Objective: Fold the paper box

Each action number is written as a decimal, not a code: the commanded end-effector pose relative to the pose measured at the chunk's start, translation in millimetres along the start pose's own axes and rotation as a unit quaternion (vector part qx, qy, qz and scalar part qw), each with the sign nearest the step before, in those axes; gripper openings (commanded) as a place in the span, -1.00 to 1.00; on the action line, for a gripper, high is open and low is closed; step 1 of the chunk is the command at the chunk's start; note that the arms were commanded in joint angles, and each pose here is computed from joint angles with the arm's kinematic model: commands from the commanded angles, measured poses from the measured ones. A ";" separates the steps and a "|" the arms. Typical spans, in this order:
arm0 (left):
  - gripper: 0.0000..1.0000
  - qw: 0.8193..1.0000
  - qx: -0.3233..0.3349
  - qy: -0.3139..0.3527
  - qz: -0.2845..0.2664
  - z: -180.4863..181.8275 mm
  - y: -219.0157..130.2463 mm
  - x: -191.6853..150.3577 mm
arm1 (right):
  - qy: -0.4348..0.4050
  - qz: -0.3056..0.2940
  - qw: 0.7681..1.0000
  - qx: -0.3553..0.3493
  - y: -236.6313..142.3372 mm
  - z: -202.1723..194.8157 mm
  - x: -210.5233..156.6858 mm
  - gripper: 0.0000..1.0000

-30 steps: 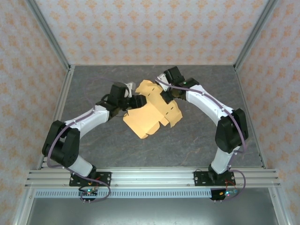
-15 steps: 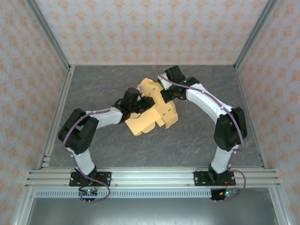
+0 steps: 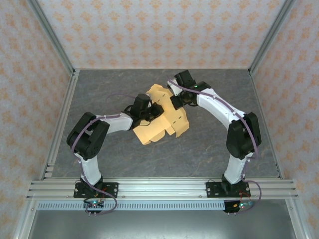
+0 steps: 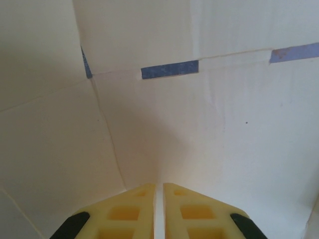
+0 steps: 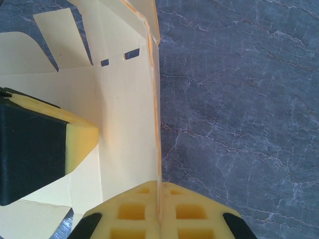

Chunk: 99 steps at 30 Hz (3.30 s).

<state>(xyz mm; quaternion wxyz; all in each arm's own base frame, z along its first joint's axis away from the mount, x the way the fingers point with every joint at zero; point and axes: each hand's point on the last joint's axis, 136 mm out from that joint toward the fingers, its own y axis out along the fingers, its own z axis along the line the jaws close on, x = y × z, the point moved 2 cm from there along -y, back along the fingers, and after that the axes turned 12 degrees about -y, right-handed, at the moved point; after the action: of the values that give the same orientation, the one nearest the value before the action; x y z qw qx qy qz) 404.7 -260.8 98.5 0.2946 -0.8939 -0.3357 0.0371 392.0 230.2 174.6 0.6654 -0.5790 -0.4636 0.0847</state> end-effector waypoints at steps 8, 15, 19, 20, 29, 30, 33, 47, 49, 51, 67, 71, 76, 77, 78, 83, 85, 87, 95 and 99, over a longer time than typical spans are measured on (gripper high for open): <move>-0.80 1.000 0.029 0.002 -0.004 11.6 4.7 -5.1 | 0.004 -0.013 1.000 -0.024 -12.1 -10.1 13.8 -1.00; -0.82 0.999 0.035 0.007 -0.003 14.7 11.8 -3.9 | 0.006 -0.013 1.000 -0.013 -7.0 -6.9 13.7 -1.00; -0.83 0.999 0.041 0.005 -0.003 20.0 18.9 -2.9 | 0.006 0.000 1.000 -0.014 0.8 -7.3 9.1 -1.00; -0.83 0.999 0.046 0.004 -0.003 25.9 23.3 -3.4 | 0.005 0.004 1.000 -0.014 3.3 -7.7 7.6 -1.00; -0.85 0.998 0.060 0.002 -0.003 39.8 40.3 -1.7 | 0.004 0.028 1.000 -0.008 15.9 -6.8 1.3 -1.00; -0.86 0.998 0.062 0.002 -0.002 42.1 41.8 -2.1 | 0.005 0.029 1.000 -0.009 16.7 -7.2 1.2 -1.00; -0.87 0.998 0.071 -0.001 -0.001 49.9 44.5 -3.5 | 0.007 0.037 0.999 -0.009 21.1 -7.4 -1.0 -1.00; -0.94 0.994 0.105 -0.032 -0.004 88.3 51.7 -11.3 | 0.038 0.086 0.995 -0.037 28.8 8.7 11.7 -1.00; -0.94 0.994 0.108 -0.035 -0.005 91.3 51.7 -12.1 | 0.038 0.101 0.993 -0.046 32.2 13.5 11.8 -1.00; -0.95 0.993 0.108 -0.040 -0.005 94.1 51.9 -13.2 | 0.039 0.113 0.991 -0.055 36.9 18.8 10.8 -1.00; -0.97 0.994 0.095 -0.053 -0.013 99.7 50.7 -14.6 | 0.061 0.144 0.980 -0.123 67.5 43.6 7.2 -1.00; -0.97 0.994 0.095 -0.052 -0.012 100.0 50.3 -15.6 | 0.062 0.143 0.979 -0.133 70.1 41.9 5.8 -1.00; -0.97 0.994 0.094 -0.044 -0.014 96.8 47.4 -13.1 | 0.046 0.140 0.978 -0.148 63.1 36.6 11.5 -1.00; -0.97 0.994 0.095 -0.043 -0.015 96.4 46.3 -13.0 | 0.037 0.142 0.977 -0.154 61.0 34.3 11.8 -1.00; -0.96 0.995 0.095 -0.039 -0.016 94.9 44.6 -12.5 | 0.027 0.143 0.976 -0.164 57.8 30.8 12.7 -1.00; -0.95 0.995 0.094 -0.035 -0.021 92.4 36.6 -9.2 | -0.022 0.155 0.967 -0.202 51.7 17.6 15.4 -1.00; -0.95 0.995 0.095 -0.038 -0.022 94.2 34.1 -7.6 | -0.034 0.157 0.964 -0.211 50.8 14.7 16.9 -1.00; -0.95 0.995 0.091 -0.043 -0.022 94.7 32.6 -6.7 | -0.039 0.157 0.962 -0.219 50.8 12.0 17.8 -1.00; -0.87 0.997 0.067 -0.046 -0.017 81.7 25.8 -3.3 | -0.049 0.152 0.962 -0.222 48.5 11.1 21.3 -1.00; -0.70 0.997 0.062 -0.037 -0.019 72.1 18.9 -0.4 | -0.064 0.147 0.962 -0.222 42.7 10.2 26.0 -1.00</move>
<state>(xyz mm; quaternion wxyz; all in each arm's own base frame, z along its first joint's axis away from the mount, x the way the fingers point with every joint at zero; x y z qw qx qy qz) 408.0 -252.7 40.5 0.2988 -0.8794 -0.3643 0.0680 415.3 265.7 136.2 0.4855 -0.7662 -0.4051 0.1143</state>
